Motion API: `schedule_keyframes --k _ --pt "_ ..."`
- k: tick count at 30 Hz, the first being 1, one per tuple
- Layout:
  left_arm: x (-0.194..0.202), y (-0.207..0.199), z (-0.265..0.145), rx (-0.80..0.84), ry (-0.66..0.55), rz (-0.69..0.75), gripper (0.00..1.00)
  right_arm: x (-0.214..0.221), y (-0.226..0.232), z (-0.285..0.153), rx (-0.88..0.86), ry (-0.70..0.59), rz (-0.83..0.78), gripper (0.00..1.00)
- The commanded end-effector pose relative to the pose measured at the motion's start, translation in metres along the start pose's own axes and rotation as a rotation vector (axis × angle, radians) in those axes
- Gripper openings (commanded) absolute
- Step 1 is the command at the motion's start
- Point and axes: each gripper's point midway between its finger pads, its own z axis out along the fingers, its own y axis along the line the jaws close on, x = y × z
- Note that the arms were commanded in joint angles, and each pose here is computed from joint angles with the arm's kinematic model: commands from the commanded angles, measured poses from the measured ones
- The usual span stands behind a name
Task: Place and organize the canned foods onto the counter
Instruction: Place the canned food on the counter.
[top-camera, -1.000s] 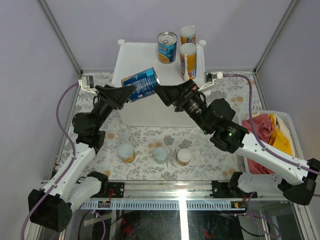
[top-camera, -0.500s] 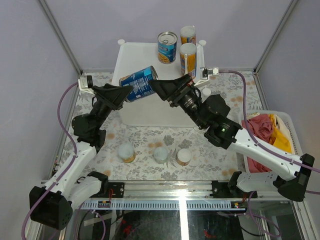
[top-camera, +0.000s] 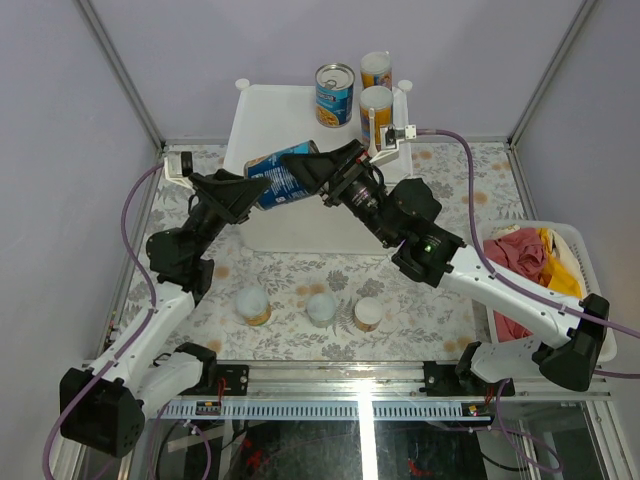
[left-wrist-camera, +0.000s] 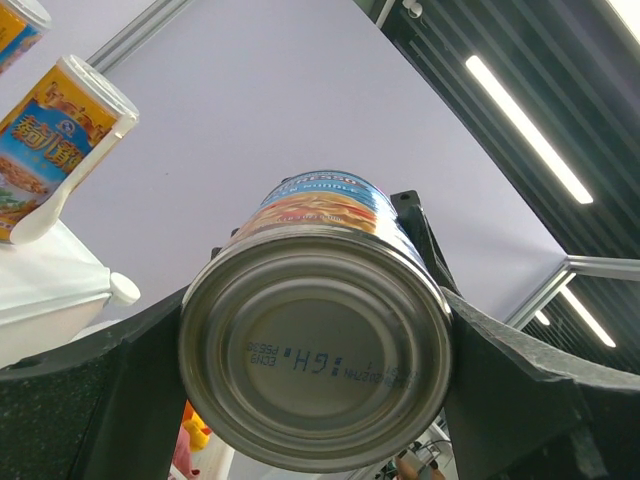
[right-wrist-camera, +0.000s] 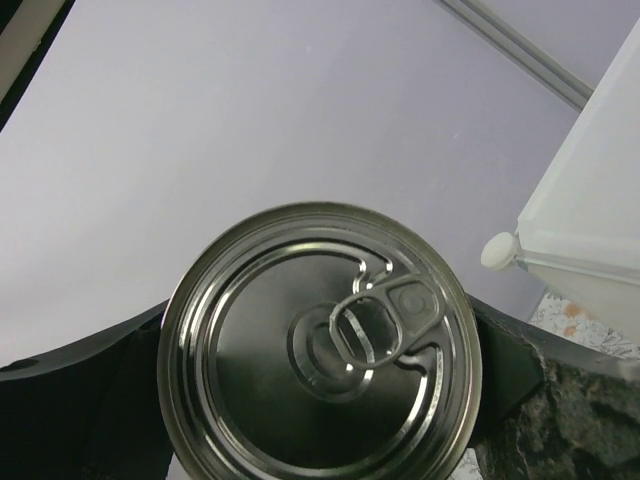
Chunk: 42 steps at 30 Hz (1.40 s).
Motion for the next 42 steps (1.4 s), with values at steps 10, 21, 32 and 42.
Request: schedule_keyframes --k 10,21,32,42 --pt "-0.005 -0.060 -0.001 0.229 -0.049 0.046 0.00 -0.020 0.036 0.004 -0.124 -0.048 -0.039 0.61" --pt "-0.003 -0.038 0.005 0.140 -0.034 0.034 0.28 -0.025 0.042 0.012 -0.137 -0.013 -0.119 0.00" --pt "-0.002 -0.017 0.006 0.057 -0.032 0.025 0.64 -0.038 0.055 0.026 -0.172 0.005 -0.209 0.00" --pt "-0.017 -0.002 0.010 -0.005 -0.112 0.008 1.00 -0.042 0.059 0.033 -0.193 0.024 -0.245 0.00"
